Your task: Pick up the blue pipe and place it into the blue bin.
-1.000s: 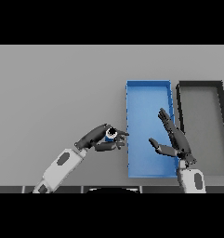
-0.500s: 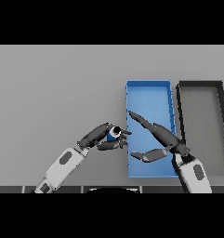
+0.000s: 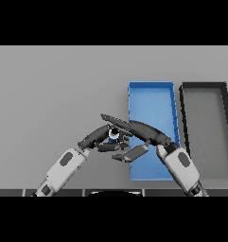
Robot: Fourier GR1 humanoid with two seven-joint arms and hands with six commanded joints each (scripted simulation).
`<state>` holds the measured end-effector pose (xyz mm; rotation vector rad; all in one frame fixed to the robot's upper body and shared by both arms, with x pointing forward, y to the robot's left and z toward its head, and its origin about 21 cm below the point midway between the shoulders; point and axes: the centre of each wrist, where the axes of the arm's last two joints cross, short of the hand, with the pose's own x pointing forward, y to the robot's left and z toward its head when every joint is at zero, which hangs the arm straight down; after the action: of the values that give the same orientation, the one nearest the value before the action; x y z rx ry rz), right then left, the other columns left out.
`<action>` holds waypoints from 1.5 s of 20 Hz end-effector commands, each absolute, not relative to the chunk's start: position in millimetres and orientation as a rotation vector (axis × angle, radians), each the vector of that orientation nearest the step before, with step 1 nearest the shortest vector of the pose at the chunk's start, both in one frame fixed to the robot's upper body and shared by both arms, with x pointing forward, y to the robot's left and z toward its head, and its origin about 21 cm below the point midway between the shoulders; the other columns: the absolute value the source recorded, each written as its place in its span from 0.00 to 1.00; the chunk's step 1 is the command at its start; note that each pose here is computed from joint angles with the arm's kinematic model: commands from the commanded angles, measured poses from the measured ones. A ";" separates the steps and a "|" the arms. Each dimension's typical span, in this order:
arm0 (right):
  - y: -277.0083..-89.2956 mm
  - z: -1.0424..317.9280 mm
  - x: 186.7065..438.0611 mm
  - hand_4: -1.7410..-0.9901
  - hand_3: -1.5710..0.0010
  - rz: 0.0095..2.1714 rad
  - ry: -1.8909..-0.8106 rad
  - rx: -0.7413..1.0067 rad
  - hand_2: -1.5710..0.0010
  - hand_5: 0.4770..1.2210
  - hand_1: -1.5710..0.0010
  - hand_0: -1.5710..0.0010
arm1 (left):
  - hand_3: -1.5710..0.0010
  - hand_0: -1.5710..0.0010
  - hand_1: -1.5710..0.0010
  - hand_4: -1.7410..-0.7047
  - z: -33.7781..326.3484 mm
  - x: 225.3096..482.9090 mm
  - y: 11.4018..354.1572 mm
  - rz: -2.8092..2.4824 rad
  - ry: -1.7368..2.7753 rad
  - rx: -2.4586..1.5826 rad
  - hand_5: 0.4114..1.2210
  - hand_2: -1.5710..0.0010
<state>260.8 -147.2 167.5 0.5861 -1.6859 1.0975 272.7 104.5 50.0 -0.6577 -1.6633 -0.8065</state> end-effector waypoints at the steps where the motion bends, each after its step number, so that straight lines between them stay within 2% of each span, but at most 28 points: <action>1: -141.8 166.9 263.2 0.68 1.00 1.104 -1.684 0.593 1.00 0.07 1.00 1.00 | 0.04 0.00 0.00 0.01 48.3 275.1 104.8 -0.820 -1.643 -0.653 1.00 0.00; 8: -114.8 172.4 286.3 0.67 0.99 1.159 -1.636 0.635 0.96 0.05 0.98 0.99 | 0.06 0.00 0.00 0.02 49.6 274.6 107.4 -0.811 -1.620 -0.692 1.00 0.00; 9: -113.4 170.7 289.8 0.63 0.97 1.173 -1.632 0.636 0.93 0.06 0.95 0.97 | 0.11 0.00 0.00 0.02 49.1 274.8 107.1 -0.810 -1.618 -0.704 1.00 0.00; 10: -107.0 169.7 290.1 0.58 0.93 1.190 -1.626 0.646 0.88 0.06 0.89 0.91 | 0.27 0.05 0.11 0.11 50.7 273.8 107.8 -0.836 -1.664 -0.698 1.00 0.13; 12: -103.5 169.4 291.0 0.47 0.76 1.222 -1.606 0.665 0.68 0.08 0.68 0.70 | 0.53 0.37 0.43 0.15 53.9 274.3 105.7 -0.944 -1.636 -0.545 1.00 0.44; 13: -97.1 169.4 289.5 0.38 0.64 1.233 -1.607 0.687 0.55 0.10 0.54 0.56 | 0.58 0.44 0.47 0.13 53.3 273.6 106.8 -0.942 -1.658 -0.535 1.00 0.49; 14: -97.1 170.3 288.7 0.32 0.55 1.231 -1.607 0.717 0.44 0.13 0.44 0.44 | 0.58 0.43 0.45 0.10 55.1 272.1 106.5 -0.931 -1.666 -0.544 1.00 0.46; 15: -97.8 168.5 289.2 0.27 0.47 1.214 -1.581 0.731 0.35 0.17 0.35 0.36 | 0.60 0.34 0.36 0.08 56.3 272.5 104.2 -0.890 -1.683 -0.578 0.96 0.37; 17: -95.2 167.9 286.9 0.33 0.30 1.171 -1.572 0.763 0.22 0.31 0.22 0.23 | 0.67 0.22 0.23 0.05 53.2 270.6 104.2 -0.826 -1.691 -0.668 0.98 0.24; 18: -94.7 169.3 286.9 0.35 0.24 1.160 -1.586 0.761 0.18 0.45 0.18 0.18 | 0.66 0.18 0.18 0.04 51.7 270.5 105.0 -0.799 -1.690 -0.696 0.98 0.19; 20: -97.1 167.5 285.6 0.38 0.15 1.168 -1.622 0.745 0.11 0.65 0.11 0.12 | 0.65 0.11 0.12 0.03 51.8 271.0 106.0 -0.796 -1.687 -0.694 0.99 0.12; 22: -96.5 167.8 286.0 0.38 0.10 1.188 -1.645 0.715 0.07 0.77 0.07 0.07 | 0.62 0.07 0.08 0.02 50.7 270.3 101.6 -0.808 -1.687 -0.668 0.99 0.08; 24: -95.5 167.7 283.9 0.36 0.06 1.197 -1.665 0.711 0.05 0.85 0.05 0.05 | 0.66 0.05 0.07 0.01 50.9 271.5 101.8 -0.817 -1.701 -0.652 1.00 0.05; 26: -93.0 162.7 283.1 0.36 0.04 1.182 -1.658 0.748 0.03 0.91 0.03 0.03 | 0.68 0.05 0.14 0.01 52.8 271.3 105.5 -0.848 -1.694 -0.631 1.00 0.03; 27: -95.4 160.7 282.7 0.35 0.03 1.166 -1.662 0.772 0.02 0.93 0.02 0.02 | 0.66 0.09 0.22 0.10 52.2 271.1 108.3 -0.864 -1.695 -0.637 1.00 0.14; 28: -93.3 160.0 280.7 0.35 0.03 1.161 -1.672 0.781 0.02 0.94 0.02 0.02 | 0.67 0.10 0.24 0.19 54.2 273.0 107.4 -0.897 -1.698 -0.632 1.00 0.21; 30: -91.9 159.4 278.0 0.35 0.02 1.172 -1.688 0.775 0.01 0.96 0.01 0.01 | 0.79 0.38 0.49 0.38 52.8 274.5 110.2 -0.941 -1.674 -0.645 1.00 0.48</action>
<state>278.1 -92.0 159.2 0.7740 -1.6863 1.1748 274.4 110.2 52.8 -0.6488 -1.6791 -0.9443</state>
